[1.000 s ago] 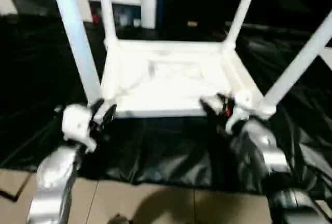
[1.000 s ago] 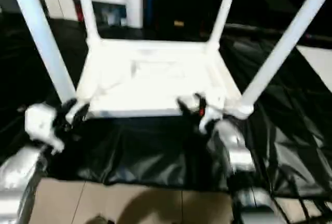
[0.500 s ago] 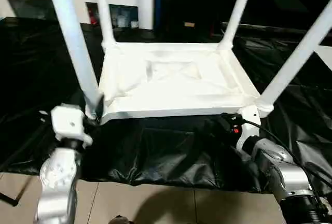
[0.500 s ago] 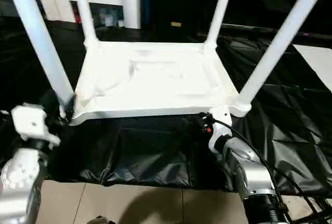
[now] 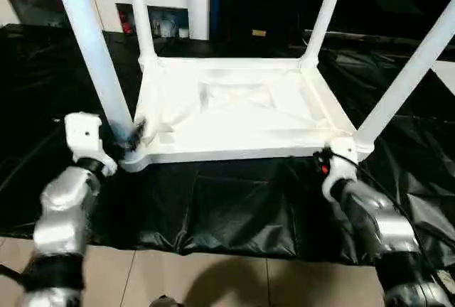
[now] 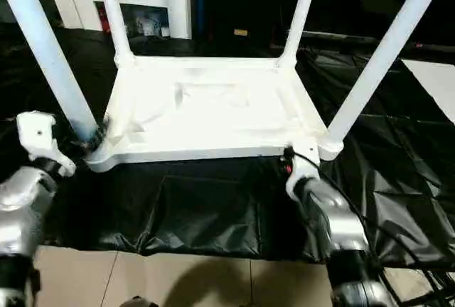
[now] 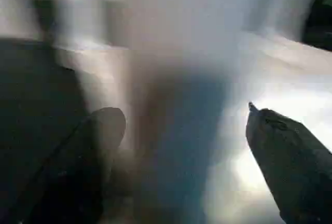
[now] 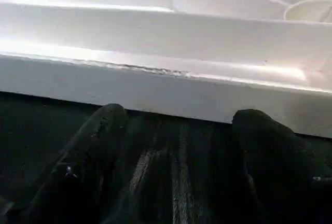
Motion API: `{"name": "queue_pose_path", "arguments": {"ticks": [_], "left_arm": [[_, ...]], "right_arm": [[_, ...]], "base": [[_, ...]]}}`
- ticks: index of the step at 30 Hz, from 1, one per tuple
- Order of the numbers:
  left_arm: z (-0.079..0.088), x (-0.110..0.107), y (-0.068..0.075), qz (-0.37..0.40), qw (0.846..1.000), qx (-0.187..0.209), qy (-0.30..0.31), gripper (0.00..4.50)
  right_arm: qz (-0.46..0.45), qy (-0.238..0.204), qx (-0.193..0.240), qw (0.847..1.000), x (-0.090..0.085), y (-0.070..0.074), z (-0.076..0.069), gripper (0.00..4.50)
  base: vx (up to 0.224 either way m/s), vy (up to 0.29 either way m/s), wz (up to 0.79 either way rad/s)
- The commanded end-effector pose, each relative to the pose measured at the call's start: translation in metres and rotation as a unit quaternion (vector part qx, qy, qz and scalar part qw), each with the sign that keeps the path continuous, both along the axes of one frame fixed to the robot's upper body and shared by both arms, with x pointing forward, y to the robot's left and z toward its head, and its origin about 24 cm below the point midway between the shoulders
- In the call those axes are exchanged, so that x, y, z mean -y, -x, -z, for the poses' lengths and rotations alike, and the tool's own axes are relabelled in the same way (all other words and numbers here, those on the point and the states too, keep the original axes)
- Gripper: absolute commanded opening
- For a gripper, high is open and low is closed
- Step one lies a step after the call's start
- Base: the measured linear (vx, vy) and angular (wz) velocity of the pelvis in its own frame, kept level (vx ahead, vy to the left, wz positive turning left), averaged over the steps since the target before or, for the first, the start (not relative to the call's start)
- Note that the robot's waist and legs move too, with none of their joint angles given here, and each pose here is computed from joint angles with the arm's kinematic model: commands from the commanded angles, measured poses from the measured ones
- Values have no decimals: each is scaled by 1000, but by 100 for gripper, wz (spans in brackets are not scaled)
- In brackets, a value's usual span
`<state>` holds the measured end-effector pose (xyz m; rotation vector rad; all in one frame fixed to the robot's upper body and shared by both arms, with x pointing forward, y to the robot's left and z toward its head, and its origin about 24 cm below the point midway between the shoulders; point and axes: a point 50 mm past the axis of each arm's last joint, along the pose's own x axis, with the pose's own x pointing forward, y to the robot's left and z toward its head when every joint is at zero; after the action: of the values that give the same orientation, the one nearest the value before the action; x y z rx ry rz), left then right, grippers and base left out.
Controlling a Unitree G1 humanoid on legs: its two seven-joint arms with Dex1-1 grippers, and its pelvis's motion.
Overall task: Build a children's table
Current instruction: Rotate table base
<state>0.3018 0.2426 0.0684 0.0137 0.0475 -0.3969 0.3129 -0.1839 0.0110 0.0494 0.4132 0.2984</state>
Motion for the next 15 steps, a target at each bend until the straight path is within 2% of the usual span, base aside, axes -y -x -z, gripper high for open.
{"name": "queue_pose_path", "arguments": {"ticks": [1, 2, 3, 5, 6, 7, 10, 13, 15], "left_arm": [[2, 14, 3, 114, 993, -34, 19, 427], [2, 14, 3, 114, 993, -34, 19, 427], [1, 18, 11, 172, 984, -51, 20, 427], [0, 21, 20, 228, 970, -74, 40, 427], [0, 23, 26, 267, 959, -90, 43, 427], [0, 23, 26, 267, 959, -90, 43, 427], [0, 30, 42, 347, 928, -129, 49, 427], [-4, 42, 48, 387, 910, -134, 69, 427], [-7, 46, 49, 397, 905, -129, 79, 427]], "right_arm": [[5, 10, 3, 1000, 0, -6, 0, 372], [5, 10, 3, 1000, 0, -6, 0, 372], [-2, 10, 3, 1000, -4, -9, 0, 372], [-10, 14, 6, 1000, -7, -13, -1, 372], [-12, 11, 9, 1000, -10, -16, -2, 372], [-12, 11, 9, 1000, -10, -16, -2, 372], [-31, 5, 18, 999, -23, -24, -6, 372], [-63, 5, 22, 998, -38, -30, -7, 372], [-77, 6, 23, 997, -44, -32, -7, 372]], "base": [[0, 0, 0], [0, 0, 0], [0, 0, 0], [0, 0, 0], [0, 0, 0], [0, 0, 0], [0, 0, 0], [0, 0, 0], [0, 0, 0]]}}
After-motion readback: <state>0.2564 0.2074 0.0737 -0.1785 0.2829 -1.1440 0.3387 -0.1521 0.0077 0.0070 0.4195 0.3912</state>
